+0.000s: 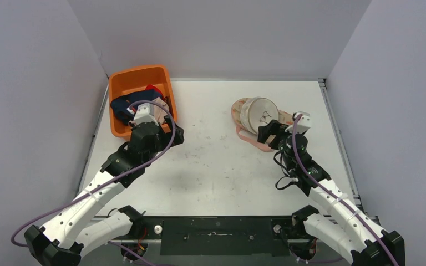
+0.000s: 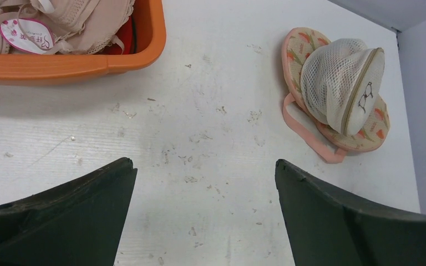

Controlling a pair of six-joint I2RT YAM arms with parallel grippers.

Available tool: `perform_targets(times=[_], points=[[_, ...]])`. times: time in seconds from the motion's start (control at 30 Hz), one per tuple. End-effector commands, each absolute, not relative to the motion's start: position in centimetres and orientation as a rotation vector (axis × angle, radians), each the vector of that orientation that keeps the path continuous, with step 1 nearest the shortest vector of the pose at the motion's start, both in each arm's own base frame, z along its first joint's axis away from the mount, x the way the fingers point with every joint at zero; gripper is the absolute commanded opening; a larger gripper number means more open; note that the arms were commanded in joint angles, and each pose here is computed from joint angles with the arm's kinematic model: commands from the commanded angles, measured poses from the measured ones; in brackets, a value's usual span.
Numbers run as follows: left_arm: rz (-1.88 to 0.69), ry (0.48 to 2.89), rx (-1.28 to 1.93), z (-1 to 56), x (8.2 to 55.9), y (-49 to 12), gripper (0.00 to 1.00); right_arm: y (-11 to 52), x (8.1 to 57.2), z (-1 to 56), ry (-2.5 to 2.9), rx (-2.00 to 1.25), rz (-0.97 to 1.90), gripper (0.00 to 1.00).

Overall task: Unzip the laundry bag and remove the bra
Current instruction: Pick up the laundry bag at the center of the board.

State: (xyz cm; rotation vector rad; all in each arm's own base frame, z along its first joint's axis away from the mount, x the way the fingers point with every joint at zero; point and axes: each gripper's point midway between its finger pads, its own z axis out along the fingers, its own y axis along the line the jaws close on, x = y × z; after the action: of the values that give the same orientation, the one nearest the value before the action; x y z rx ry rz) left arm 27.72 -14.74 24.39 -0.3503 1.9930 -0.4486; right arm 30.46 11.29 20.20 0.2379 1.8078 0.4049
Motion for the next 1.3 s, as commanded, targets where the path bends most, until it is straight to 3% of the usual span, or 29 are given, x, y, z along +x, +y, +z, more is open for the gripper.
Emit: perform_targets(times=[0.0,0.27,0.57,0.77,1.1,1.27], points=[[-0.479,1.929,-0.239,26.0,27.5,-15.1,0.96,9.6,32.3,24.4,1.719,0.346,0.319,0.9],[-0.507,1.85,-0.135,27.9,26.4,-14.8,0.96,11.0,37.3,27.3,1.712,0.352,0.279,0.98],[-0.559,1.855,-0.129,27.4,25.7,-15.2,0.96,13.3,40.4,22.4,1.901,0.272,0.188,0.91],[-0.852,1.855,0.008,30.3,28.3,-23.4,0.96,9.7,38.3,21.2,1.879,0.38,0.2,0.93],[-1.026,1.934,0.115,27.4,34.4,-36.4,1.0,5.7,32.8,19.4,1.865,0.52,0.282,0.93],[-1.075,1.958,0.187,25.7,36.6,-40.3,0.92,5.9,30.7,19.3,1.874,0.509,0.329,0.93]])
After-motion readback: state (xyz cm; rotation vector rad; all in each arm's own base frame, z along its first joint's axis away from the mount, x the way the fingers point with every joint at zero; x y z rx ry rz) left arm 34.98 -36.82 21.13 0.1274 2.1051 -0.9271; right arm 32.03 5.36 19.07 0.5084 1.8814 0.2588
